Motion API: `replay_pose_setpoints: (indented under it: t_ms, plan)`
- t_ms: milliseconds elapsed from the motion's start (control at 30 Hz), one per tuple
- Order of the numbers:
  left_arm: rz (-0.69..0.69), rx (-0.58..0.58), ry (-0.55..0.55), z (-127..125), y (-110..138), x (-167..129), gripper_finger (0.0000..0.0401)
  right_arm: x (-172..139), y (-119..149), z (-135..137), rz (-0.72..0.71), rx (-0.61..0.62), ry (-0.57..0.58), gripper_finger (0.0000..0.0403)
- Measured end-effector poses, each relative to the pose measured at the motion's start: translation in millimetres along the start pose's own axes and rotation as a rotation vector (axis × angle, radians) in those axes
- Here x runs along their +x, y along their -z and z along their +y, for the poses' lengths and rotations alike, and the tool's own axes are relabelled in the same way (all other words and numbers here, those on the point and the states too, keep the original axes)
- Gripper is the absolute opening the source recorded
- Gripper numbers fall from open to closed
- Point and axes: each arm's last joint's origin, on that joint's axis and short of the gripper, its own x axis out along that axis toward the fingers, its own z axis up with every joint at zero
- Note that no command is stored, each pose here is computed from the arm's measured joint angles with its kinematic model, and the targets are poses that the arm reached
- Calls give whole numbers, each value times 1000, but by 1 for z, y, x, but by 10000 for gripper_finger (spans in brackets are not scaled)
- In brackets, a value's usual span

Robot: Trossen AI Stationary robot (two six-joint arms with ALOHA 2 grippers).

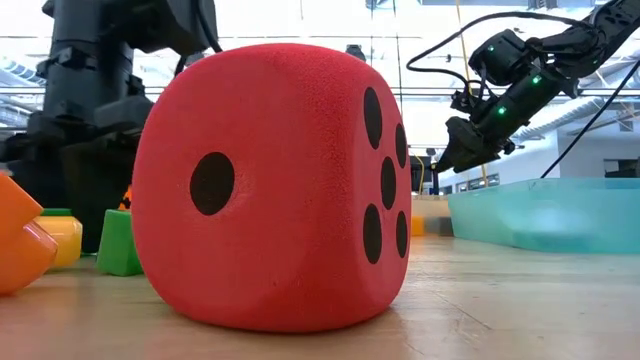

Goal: Pick & Place Toys
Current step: Put the green game piece into the orange bin

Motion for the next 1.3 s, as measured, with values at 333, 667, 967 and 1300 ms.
replay_pose_setpoints:
  t_ms: [333, 667, 967, 1300]
  plan:
    - [-154, 78, -8, 10, -36, -13, 169, 0, 0, 1, 0, 0, -17, 295]
    - [-557, 204, 173, 11, -83, -62, 169, -1, -2, 7, -13, 1, -234, 295]
    - [-924, 472, 357, -15, -125, -82, 169, 1, 1, 23, 1, -96, -363, 295]
    - [-1233, 698, 506, -40, -148, -84, 169, 9, 1, 60, -99, -241, -493, 295]
